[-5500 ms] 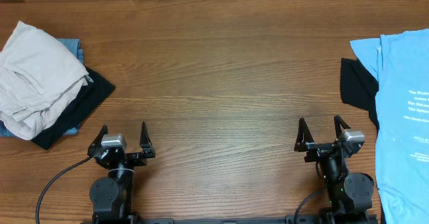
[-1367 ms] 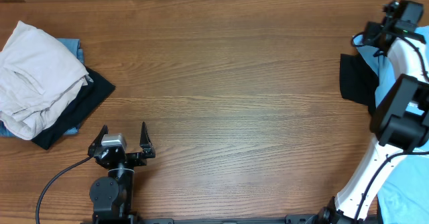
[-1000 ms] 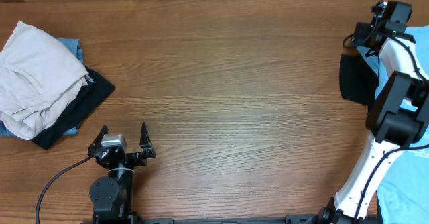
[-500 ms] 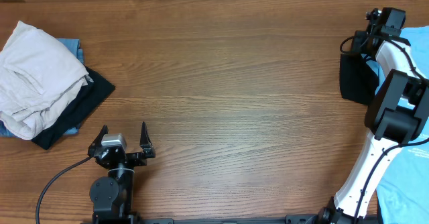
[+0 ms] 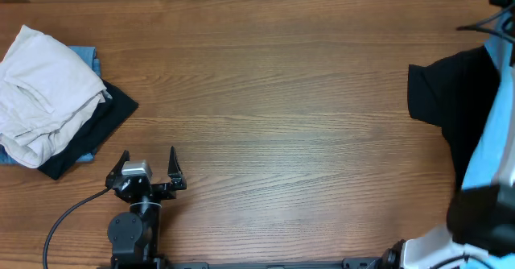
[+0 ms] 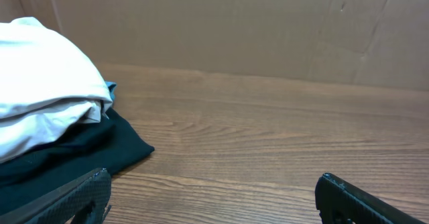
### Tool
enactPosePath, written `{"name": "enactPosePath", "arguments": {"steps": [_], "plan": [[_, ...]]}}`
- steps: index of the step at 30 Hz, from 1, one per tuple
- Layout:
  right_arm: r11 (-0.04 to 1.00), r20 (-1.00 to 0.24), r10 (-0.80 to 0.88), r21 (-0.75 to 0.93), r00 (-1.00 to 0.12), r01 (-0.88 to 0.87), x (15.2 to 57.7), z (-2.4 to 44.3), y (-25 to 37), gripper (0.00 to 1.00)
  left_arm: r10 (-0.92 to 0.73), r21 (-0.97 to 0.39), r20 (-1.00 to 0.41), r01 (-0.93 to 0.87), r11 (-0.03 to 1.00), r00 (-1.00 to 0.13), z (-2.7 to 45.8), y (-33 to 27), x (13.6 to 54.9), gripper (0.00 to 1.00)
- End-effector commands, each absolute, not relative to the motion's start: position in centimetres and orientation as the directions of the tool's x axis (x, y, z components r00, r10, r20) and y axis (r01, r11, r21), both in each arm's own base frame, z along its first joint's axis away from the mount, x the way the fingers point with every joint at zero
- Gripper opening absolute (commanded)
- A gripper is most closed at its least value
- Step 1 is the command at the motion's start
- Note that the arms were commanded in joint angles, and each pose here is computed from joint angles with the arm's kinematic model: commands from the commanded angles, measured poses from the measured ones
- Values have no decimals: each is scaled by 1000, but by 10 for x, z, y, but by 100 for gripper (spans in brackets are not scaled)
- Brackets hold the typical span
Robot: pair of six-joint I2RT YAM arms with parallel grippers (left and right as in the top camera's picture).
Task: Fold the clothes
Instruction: 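Grasp the blue T-shirt and drag it left onto the table center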
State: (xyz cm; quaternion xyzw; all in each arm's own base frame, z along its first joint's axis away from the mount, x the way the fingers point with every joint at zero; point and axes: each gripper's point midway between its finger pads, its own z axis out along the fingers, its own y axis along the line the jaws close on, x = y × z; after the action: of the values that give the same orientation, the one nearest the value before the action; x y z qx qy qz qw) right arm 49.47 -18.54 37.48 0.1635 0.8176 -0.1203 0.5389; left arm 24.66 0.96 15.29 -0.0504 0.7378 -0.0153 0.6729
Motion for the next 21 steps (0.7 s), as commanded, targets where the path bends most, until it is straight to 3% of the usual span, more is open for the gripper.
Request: {"name": "enactPosePath", "arguments": {"steps": [1, 4, 7, 9, 14, 17, 18, 20, 21], "plan": [[966, -946, 103, 21, -306, 259, 472, 429, -108, 4, -68, -63, -994, -59, 996, -89, 152, 11, 247, 100], [980, -917, 190, 196, -351, 19, 462, 434, 6, 4, -68, -63, -994, -59, 996, -89, 152, 11, 247, 100], [906, -854, 197, 346, -482, -242, 452, 413, 143, 4, -68, -63, -994, -59, 996, -89, 152, 11, 247, 100], [864, -818, 152, 383, -555, -328, 444, 389, 212, 4, -68, -63, -994, -59, 996, -89, 152, 11, 247, 100], [763, -698, -121, 389, -706, -516, 402, 262, 392, 4, -68, -63, -994, -59, 996, -89, 152, 11, 247, 100], [727, -679, -212, 371, -703, -578, 379, 225, 437, 4, -68, -63, -994, -59, 996, -89, 152, 11, 247, 100], [720, -687, -210, 373, -696, -586, 378, 228, 441, 13, -68, -63, -994, -59, 996, -89, 152, 11, 247, 100], [724, -696, -197, 371, -691, -581, 383, 235, 433, 56, -68, -63, -994, -59, 996, -89, 152, 11, 247, 100], [723, -718, -205, 347, -665, -597, 388, 245, 425, 60, -68, -63, -994, -59, 996, -89, 152, 11, 247, 100]]}}
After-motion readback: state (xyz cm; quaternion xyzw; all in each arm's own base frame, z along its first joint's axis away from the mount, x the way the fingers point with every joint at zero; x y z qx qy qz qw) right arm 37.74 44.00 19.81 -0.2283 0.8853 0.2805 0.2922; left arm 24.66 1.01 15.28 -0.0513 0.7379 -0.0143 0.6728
